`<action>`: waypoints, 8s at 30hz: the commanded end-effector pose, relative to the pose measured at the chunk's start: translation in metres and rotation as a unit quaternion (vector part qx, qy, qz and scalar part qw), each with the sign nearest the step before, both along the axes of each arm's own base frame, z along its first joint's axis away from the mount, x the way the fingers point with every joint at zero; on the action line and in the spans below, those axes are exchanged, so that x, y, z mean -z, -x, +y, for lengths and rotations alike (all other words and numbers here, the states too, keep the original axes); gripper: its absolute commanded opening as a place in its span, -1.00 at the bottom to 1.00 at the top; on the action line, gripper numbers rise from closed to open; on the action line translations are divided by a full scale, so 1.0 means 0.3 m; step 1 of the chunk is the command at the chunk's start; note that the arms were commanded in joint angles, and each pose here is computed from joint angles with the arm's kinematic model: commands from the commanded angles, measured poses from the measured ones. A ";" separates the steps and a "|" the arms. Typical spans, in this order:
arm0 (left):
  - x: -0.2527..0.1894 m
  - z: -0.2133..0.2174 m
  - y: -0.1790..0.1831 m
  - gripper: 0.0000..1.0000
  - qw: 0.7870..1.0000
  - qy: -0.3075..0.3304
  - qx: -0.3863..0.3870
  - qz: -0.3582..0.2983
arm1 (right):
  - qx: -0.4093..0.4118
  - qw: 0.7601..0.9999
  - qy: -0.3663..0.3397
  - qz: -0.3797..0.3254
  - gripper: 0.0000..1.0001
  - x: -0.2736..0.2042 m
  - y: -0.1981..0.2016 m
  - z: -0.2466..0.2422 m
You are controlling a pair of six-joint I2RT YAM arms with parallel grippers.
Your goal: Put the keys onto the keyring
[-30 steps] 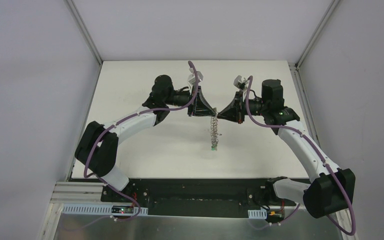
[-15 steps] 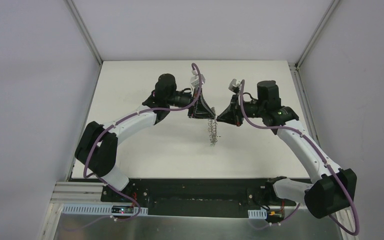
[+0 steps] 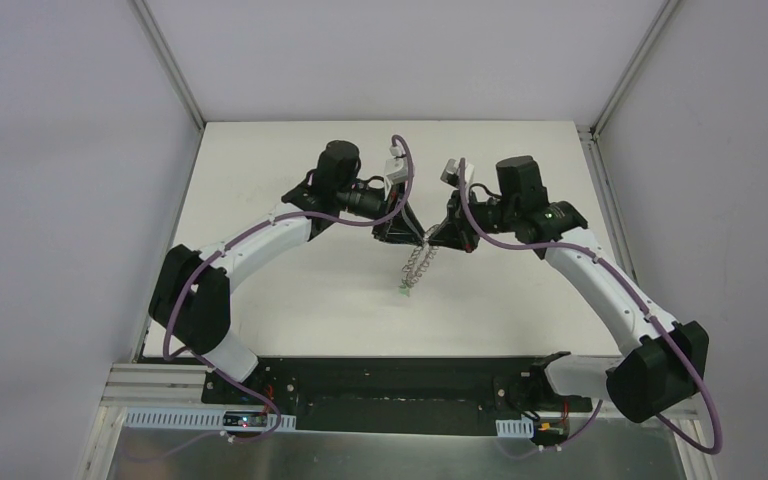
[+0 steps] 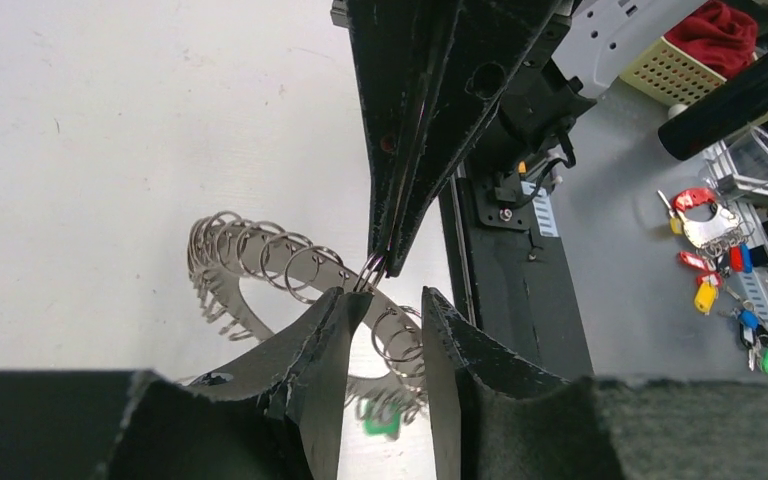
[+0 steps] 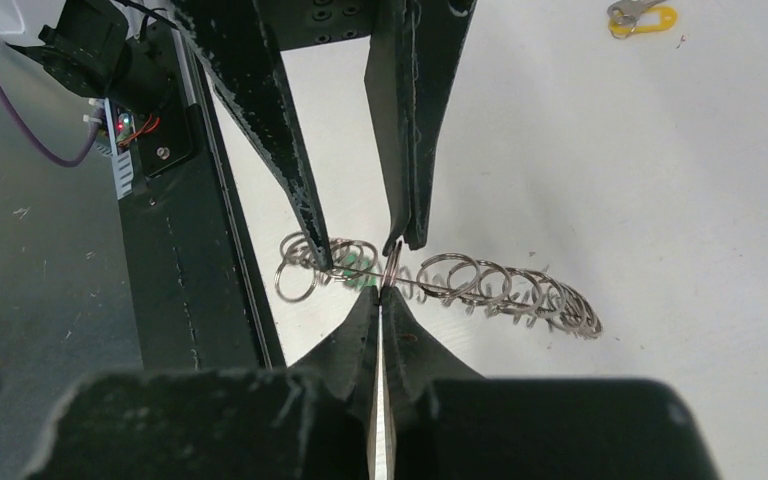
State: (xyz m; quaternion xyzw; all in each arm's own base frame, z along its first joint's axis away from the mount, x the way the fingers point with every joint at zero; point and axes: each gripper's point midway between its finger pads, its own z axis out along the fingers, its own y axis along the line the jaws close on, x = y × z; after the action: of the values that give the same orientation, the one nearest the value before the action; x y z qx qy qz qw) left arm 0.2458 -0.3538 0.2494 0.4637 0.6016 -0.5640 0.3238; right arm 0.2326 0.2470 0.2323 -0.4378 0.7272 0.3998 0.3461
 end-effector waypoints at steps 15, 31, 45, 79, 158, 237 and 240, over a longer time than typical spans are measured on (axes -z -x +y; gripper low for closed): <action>-0.027 0.073 0.059 -0.33 0.989 -0.032 0.042 -0.137 | -0.041 0.999 -0.021 -0.018 -1.00 -0.053 0.036 0.023; -0.019 0.010 0.057 -0.51 0.992 -0.034 0.050 -0.114 | -0.072 0.996 -0.041 0.013 -1.00 -0.028 0.068 0.045; 0.043 0.000 0.041 -1.00 0.995 -0.059 0.024 -0.078 | -0.054 0.997 -0.053 0.010 -1.00 -0.035 0.060 0.045; -0.013 -0.023 0.048 -1.00 1.000 -0.012 -0.011 -0.026 | -0.036 0.997 -0.071 0.017 -0.96 0.032 0.046 0.039; -0.135 -0.035 0.140 -1.00 0.997 0.059 0.046 -0.011 | -0.039 0.993 -0.097 -0.050 -0.05 -0.113 0.086 -0.052; 0.103 0.173 -0.011 -0.10 0.977 -0.203 -0.063 -0.003 | -0.125 0.945 0.087 -0.290 -1.00 0.025 0.098 -0.098; 0.138 0.180 -0.037 -0.03 0.968 -0.233 -0.091 0.032 | -0.131 0.938 0.092 -0.309 -1.00 0.020 0.105 -0.100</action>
State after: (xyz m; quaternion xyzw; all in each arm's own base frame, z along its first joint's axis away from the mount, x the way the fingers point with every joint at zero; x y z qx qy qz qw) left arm 0.2574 -0.3213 0.2415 0.4599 0.7041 -0.4522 0.2971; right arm 0.1951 0.2212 0.2200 -0.6310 0.5878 0.2682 0.4295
